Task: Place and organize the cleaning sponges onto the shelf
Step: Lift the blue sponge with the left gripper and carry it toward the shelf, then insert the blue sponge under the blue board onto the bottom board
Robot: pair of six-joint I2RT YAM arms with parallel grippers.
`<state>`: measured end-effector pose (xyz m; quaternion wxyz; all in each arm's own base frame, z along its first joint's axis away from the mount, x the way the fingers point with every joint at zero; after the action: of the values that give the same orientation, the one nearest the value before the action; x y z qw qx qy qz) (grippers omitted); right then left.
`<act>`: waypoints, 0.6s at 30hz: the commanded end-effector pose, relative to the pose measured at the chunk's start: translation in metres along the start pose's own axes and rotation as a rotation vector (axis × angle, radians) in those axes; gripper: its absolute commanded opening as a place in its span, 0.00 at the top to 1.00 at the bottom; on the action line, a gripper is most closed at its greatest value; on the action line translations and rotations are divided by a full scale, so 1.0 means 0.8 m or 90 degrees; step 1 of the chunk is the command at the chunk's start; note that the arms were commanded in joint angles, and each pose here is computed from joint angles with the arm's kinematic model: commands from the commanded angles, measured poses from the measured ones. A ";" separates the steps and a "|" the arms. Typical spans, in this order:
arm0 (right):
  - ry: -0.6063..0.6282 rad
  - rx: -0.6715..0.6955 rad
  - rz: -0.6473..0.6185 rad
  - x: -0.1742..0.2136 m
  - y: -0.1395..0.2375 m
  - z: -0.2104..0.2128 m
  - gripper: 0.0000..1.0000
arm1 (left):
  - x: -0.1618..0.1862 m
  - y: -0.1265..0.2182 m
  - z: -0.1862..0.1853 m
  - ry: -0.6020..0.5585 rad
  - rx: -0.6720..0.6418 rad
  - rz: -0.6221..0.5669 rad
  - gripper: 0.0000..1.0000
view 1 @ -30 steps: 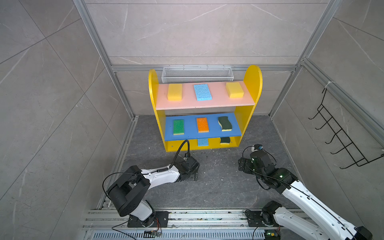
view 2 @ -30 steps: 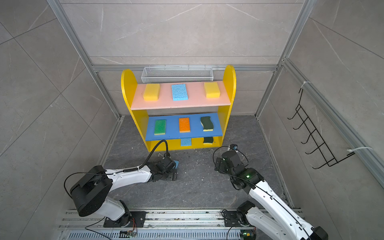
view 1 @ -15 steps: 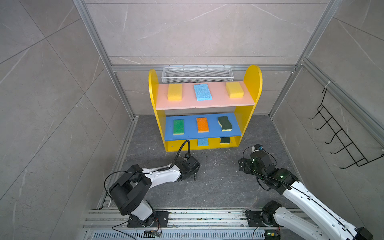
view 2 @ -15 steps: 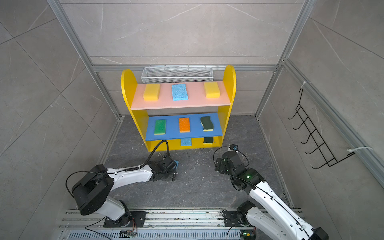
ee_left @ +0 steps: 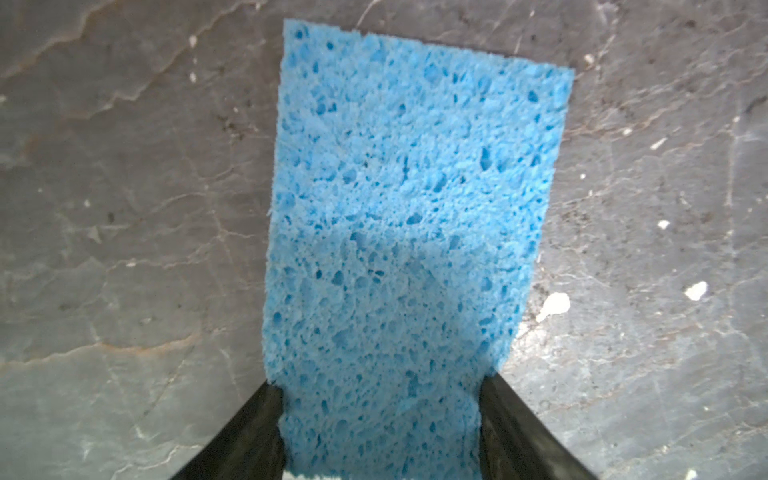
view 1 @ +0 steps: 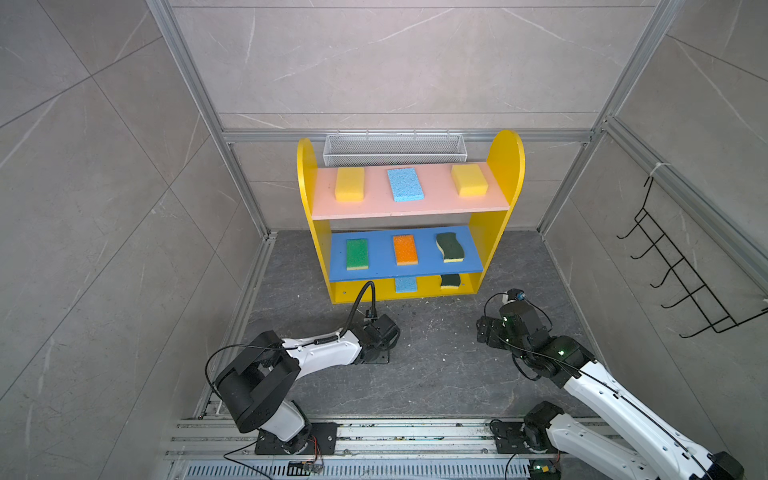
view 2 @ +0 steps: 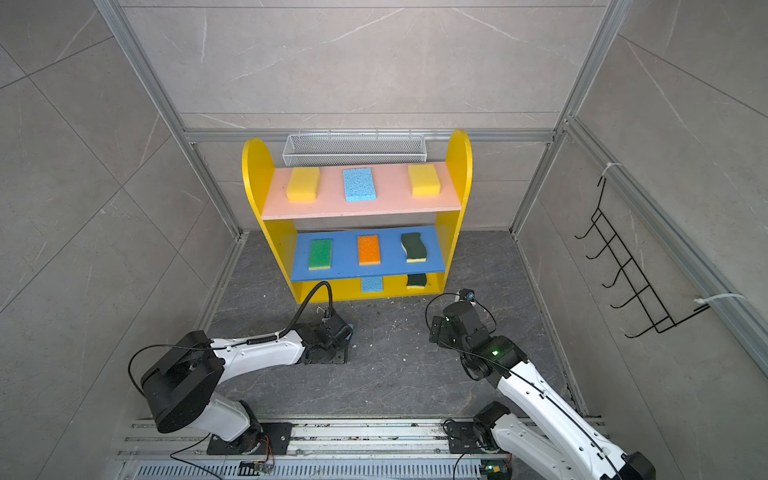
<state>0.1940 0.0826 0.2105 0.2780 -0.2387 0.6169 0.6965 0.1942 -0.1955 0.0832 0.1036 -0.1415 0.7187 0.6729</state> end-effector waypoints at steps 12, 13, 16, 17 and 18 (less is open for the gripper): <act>0.014 -0.007 -0.005 0.000 -0.004 0.001 0.10 | -0.040 0.042 0.044 0.076 0.012 -0.161 0.33; 0.013 -0.010 -0.004 0.001 -0.006 0.002 0.10 | -0.045 0.045 0.047 0.075 0.012 -0.172 0.33; 0.011 -0.011 0.001 0.004 -0.011 0.003 0.10 | -0.059 0.047 0.053 0.066 0.007 -0.182 0.32; 0.011 -0.010 0.002 0.005 -0.012 0.003 0.10 | -0.064 0.046 0.054 0.066 0.007 -0.181 0.32; 0.011 -0.009 0.003 0.005 -0.013 0.003 0.10 | -0.068 0.045 0.053 0.062 0.008 -0.182 0.32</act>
<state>0.1966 0.0850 0.2071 0.2772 -0.2438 0.6125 0.6989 0.2159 -0.1474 0.1213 0.1322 -0.2641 0.7061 0.6435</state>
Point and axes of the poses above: each gripper's point midway between its finger pads, its own y axis back along the fingers, its own z axis along the line the jaws close on, x = y × z, the point moved 7 cm from there along y, back along the fingers, and after that the axes turned 5 degrees about y, right-handed, at the moved point
